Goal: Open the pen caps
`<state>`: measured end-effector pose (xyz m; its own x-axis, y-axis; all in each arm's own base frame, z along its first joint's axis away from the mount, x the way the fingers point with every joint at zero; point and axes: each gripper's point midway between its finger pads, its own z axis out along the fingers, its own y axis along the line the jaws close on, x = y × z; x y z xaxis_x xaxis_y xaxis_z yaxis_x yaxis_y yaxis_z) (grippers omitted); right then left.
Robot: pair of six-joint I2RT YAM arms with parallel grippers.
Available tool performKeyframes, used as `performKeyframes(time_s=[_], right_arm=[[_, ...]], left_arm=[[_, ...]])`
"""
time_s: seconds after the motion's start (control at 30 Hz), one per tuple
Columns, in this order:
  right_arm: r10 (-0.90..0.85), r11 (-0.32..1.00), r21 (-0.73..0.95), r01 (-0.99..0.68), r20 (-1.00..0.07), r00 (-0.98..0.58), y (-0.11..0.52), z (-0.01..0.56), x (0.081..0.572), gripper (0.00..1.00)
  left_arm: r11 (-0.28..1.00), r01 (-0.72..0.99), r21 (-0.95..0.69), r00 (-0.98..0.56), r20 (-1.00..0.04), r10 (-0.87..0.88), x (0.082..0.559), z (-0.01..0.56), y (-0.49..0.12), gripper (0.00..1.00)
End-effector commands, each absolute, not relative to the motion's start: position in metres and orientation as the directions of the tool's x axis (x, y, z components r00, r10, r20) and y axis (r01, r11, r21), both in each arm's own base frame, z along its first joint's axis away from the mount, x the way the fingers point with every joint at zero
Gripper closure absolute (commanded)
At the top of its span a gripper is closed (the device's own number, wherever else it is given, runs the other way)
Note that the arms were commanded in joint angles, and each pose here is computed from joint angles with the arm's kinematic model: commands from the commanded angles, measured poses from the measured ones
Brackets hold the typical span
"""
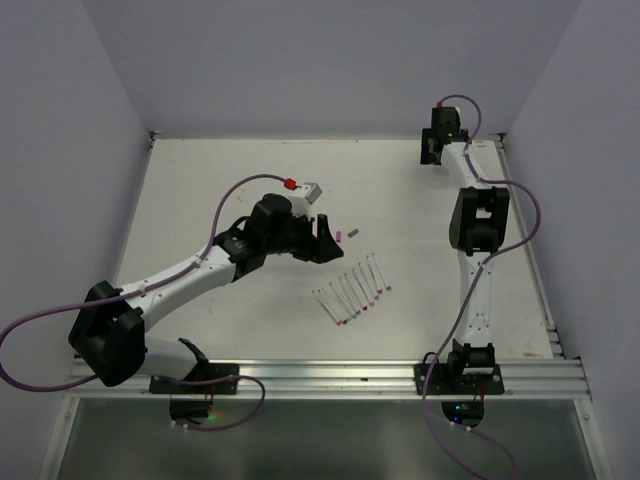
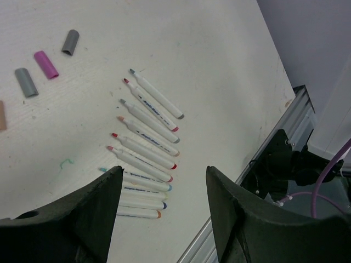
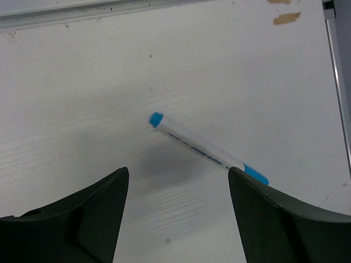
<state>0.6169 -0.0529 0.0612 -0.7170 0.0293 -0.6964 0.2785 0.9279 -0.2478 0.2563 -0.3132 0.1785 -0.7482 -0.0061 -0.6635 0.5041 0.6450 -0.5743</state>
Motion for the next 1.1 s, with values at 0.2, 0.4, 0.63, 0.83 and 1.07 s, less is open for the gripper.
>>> performKeyframes(time_s=[0.2, 0.4, 0.63, 0.83, 1.07], right_arm=[[-0.019, 0.961, -0.211, 0.178, -0.694, -0.720, -0.047, 0.062, 0.635, 0.16], [0.117, 0.973, -0.072, 0.218, -0.663, -0.739, -0.081, 0.049, 0.627, 0.15], [0.170, 0.974, -0.014, 0.227, -0.621, -0.765, -0.091, 0.030, 0.618, 0.15], [0.196, 0.971, -0.006, 0.240, -0.559, -0.806, -0.085, 0.019, 0.599, 0.27], [0.190, 0.969, -0.058, 0.239, -0.444, -0.876, -0.074, -0.005, 0.563, 0.52]], left_arm=[[0.541, 0.592, -0.597, -0.699, -0.714, -0.023, 0.251, 0.199, -0.324, 0.35], [0.540, 0.590, -0.600, -0.709, -0.705, -0.008, 0.247, 0.194, -0.322, 0.35], [0.525, 0.590, -0.614, -0.718, -0.696, -0.007, 0.247, 0.190, -0.324, 0.35], [0.522, 0.582, -0.623, -0.728, -0.685, -0.006, 0.245, 0.188, -0.324, 0.35], [0.518, 0.581, -0.627, -0.719, -0.694, -0.033, 0.238, 0.197, -0.317, 0.35]])
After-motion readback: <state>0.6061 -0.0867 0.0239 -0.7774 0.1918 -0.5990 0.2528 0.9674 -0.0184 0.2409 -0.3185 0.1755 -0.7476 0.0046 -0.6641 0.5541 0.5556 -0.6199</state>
